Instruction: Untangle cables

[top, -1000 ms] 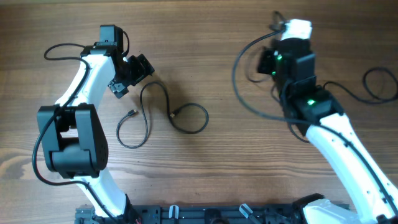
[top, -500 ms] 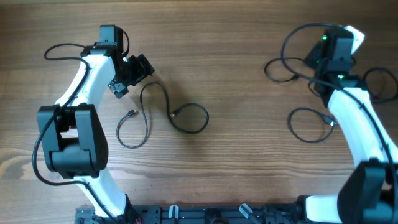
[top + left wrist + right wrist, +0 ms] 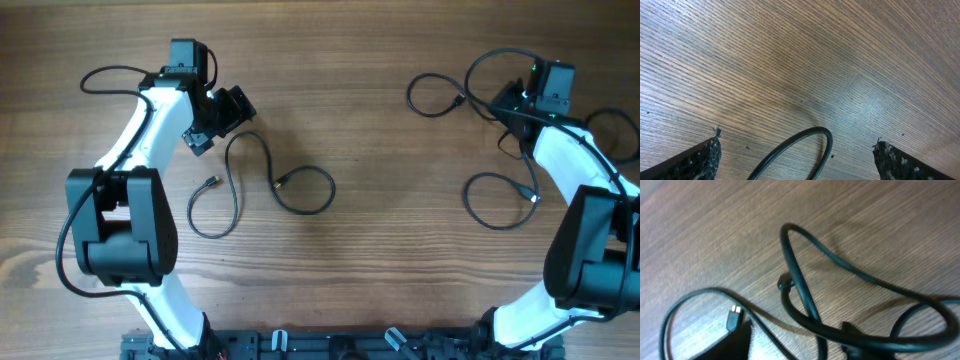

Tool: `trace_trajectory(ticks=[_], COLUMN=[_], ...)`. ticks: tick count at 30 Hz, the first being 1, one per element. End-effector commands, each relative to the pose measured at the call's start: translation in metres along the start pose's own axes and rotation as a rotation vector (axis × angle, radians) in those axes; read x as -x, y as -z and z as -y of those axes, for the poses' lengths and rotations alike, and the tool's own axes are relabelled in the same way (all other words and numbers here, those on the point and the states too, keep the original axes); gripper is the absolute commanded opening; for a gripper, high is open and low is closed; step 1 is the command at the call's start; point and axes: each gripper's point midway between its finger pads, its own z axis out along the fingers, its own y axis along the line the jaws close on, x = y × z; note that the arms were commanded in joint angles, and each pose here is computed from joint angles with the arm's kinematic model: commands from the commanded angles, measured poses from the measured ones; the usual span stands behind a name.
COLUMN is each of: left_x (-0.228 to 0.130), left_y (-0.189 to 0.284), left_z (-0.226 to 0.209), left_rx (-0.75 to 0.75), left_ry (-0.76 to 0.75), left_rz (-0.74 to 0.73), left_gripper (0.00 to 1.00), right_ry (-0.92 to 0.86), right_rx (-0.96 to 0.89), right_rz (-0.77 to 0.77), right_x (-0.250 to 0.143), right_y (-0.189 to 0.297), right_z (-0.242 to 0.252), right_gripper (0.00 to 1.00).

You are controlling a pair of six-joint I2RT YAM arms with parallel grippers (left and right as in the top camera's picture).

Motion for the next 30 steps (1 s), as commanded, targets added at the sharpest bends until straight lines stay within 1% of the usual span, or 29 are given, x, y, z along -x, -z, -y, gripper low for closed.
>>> trace_trajectory(ticks=[1,4,8,12,15,17,18,20,21,22,23,25,27,28,30], left_x=[-0.004,-0.004,-0.004,-0.004,-0.004,-0.004,-0.004,-0.004,-0.004,-0.004,-0.004,-0.004,-0.004,-0.004,-0.004], left_y=[-0.007,-0.007,-0.007,-0.007,-0.007,-0.007,-0.007,-0.007,-0.007,-0.007,-0.007,-0.007,-0.007,-0.007,-0.007], left_z=[-0.003,-0.003,-0.003,-0.003,-0.002,-0.003,-0.003,-0.003,-0.003,-0.003,-0.003,-0.002,-0.002,-0.002,-0.002], left_rx=[0.004,0.004,0.004,0.004,0.004,0.004,0.004,0.004,0.004,0.004,0.004,0.004,0.004,0.004,0.004], left_ry=[0.017,0.017,0.017,0.017,0.017,0.017,0.017,0.017,0.017,0.017,0.017,0.017,0.017,0.017,0.017], left_rz=[-0.02,-0.02,-0.02,-0.02,-0.02,-0.02,-0.02,-0.02,-0.02,-0.02,-0.02,-0.02,-0.019,-0.019,-0.019], left_gripper=[1.0,1.0,1.0,1.0,1.0,1.0,1.0,1.0,1.0,1.0,1.0,1.0,1.0,1.0,1.0], right_ry=[-0.001,-0.004,-0.013,-0.024,-0.033,-0.041,-0.012,0.033,0.041,0.045,0.064,0.108,0.129,0.132,0.142], right_rx=[0.033,0.057,0.063,0.001,-0.009,0.018,0.125,0.3,0.42,0.49,0.619,0.808,0.923,0.938,0.943], right_rz=[-0.052,-0.133,-0.275,-0.431,-0.51,-0.558,-0.607,-0.655,-0.681,-0.69,-0.696,-0.69,-0.689,-0.692,-0.703], right_x=[-0.01,-0.028,-0.06,-0.096,-0.112,-0.121,-0.128,-0.134,-0.136,-0.136,-0.135,-0.133,-0.133,-0.134,-0.14], right_y=[-0.003,-0.001,0.005,0.018,0.026,0.032,0.038,0.048,0.058,0.063,0.074,0.092,0.105,0.107,0.109], right_z=[-0.007,-0.009,-0.006,0.01,0.013,0.009,-0.006,-0.031,-0.048,-0.058,-0.076,-0.101,-0.119,-0.124,-0.135], right_gripper=[0.74,0.99,1.0,1.0,1.0,1.0,1.0,0.99,0.99,0.98,0.97,0.96,0.95,0.93,0.83])
